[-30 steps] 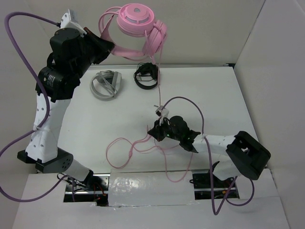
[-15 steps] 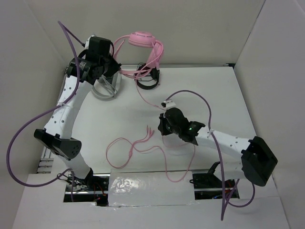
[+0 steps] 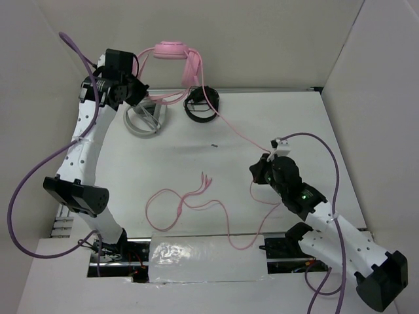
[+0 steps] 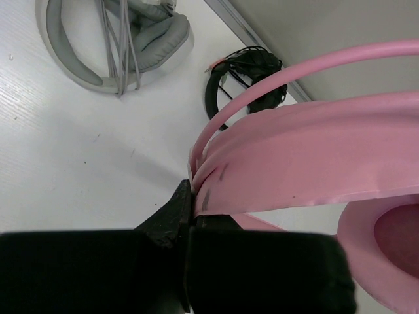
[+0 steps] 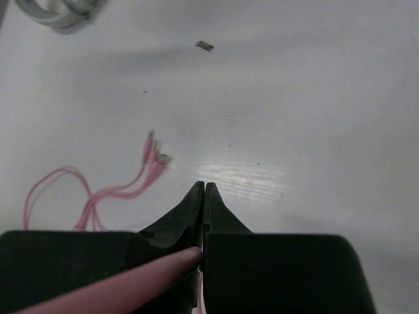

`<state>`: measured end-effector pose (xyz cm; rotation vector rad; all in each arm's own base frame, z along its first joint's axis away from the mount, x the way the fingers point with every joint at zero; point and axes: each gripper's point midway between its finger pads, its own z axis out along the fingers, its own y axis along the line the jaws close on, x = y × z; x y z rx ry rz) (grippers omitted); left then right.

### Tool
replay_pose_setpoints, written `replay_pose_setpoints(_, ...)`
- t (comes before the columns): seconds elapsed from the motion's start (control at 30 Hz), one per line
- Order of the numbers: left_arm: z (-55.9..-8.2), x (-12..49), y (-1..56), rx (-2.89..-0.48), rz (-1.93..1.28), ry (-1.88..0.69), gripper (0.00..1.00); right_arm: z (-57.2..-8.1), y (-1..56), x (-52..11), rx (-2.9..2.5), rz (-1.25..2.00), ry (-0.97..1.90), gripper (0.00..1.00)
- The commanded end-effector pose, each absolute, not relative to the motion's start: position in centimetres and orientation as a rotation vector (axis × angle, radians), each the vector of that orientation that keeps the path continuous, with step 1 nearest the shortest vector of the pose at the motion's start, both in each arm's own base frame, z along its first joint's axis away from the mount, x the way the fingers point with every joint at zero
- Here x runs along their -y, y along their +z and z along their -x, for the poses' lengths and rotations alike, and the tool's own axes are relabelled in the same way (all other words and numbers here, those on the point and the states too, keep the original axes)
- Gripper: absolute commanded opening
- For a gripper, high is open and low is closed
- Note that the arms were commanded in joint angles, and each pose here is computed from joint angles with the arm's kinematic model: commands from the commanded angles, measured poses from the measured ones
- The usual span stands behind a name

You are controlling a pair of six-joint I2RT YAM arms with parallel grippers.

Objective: Wrap the headphones

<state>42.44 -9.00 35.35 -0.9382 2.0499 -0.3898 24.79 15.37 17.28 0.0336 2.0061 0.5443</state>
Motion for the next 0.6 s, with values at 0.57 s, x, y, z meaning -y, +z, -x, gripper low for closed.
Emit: replay_pose_setpoints(0.57, -43.1, 11.1, 36.3, -1.97, 1.063, -0.489, 0.0, -27.4, 15.0, -27.6, -2.107, 0.351, 0.593, 0.0)
